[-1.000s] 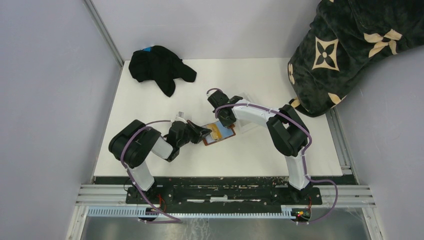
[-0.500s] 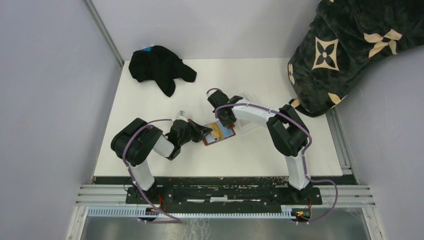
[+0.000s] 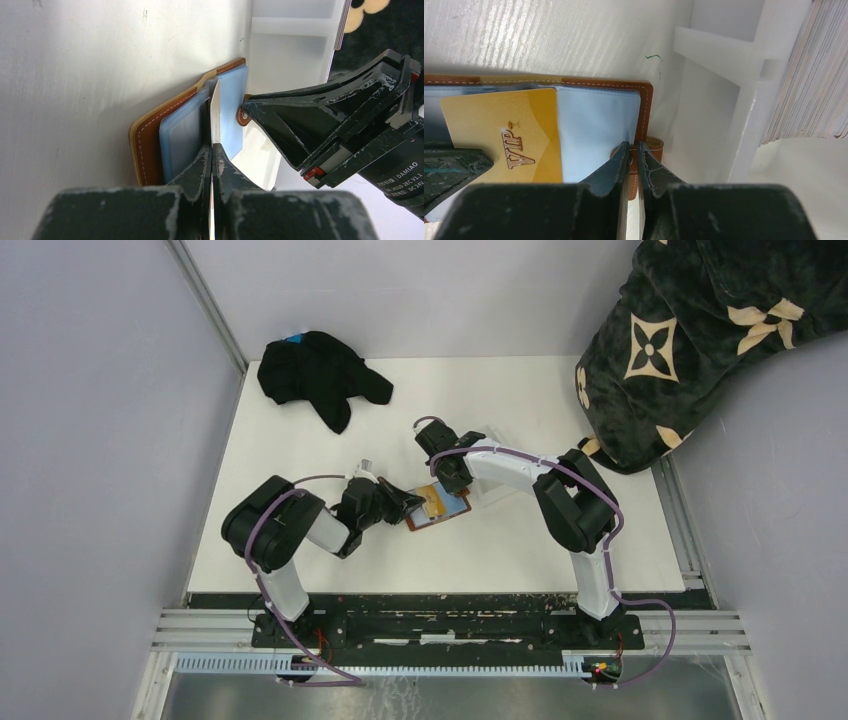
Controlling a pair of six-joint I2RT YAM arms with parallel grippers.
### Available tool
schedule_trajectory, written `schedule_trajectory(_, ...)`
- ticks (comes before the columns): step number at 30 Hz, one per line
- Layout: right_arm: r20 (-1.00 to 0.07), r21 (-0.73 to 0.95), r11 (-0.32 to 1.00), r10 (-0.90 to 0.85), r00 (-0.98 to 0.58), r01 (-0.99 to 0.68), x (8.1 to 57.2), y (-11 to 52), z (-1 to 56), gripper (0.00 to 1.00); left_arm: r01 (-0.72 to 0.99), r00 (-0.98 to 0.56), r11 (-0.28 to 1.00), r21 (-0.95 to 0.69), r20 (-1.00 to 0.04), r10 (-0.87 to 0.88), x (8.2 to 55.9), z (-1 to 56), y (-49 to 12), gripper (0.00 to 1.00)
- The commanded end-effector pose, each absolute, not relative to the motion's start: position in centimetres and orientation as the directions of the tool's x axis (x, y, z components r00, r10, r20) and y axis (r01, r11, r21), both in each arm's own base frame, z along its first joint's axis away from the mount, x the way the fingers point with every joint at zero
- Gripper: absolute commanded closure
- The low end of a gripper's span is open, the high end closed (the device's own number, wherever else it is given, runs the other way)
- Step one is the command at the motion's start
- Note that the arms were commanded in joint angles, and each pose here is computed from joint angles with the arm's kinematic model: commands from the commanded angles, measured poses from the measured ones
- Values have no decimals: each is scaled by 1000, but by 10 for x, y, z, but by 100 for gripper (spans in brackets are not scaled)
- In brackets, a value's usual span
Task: Put the credit cards into the card holder
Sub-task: Insert the credit card into the card holder.
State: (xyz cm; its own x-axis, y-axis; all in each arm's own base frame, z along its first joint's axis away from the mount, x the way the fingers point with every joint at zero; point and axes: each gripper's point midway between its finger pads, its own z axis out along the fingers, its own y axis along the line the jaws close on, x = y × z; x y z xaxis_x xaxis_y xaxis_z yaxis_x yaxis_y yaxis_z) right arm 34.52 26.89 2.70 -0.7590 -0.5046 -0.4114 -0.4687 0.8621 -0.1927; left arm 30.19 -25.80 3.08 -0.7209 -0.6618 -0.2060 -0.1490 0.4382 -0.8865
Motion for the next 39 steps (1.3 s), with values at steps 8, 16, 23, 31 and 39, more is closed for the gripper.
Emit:
schedule_trajectory(8, -430, -185, 867, -495, -755, -463, 350, 273, 36, 84, -46, -730, 498, -866, -311, -609, 307, 40, -261, 97)
schedule_trajectory(16, -434, -187, 868, -494, -754, -461, 351, 273, 37, 84, -24, -730, 515, -857, -337, -595, 309, 46, -258, 97)
schedule_trajectory(23, -437, -184, 868, -492, -753, -460, 352, 275, 38, 84, -27, -731, 524, -851, -341, -591, 309, 44, -255, 97)
schedule_trajectory(31, -434, -184, 868, -494, -754, -462, 353, 276, 37, 84, -25, -734, 527, -849, -342, -587, 309, 41, -256, 97)
schedule_trajectory(39, -431, -186, 866, -497, -753, -465, 354, 276, 35, 84, -2, -741, 544, -839, -364, -565, 311, 39, -257, 97)
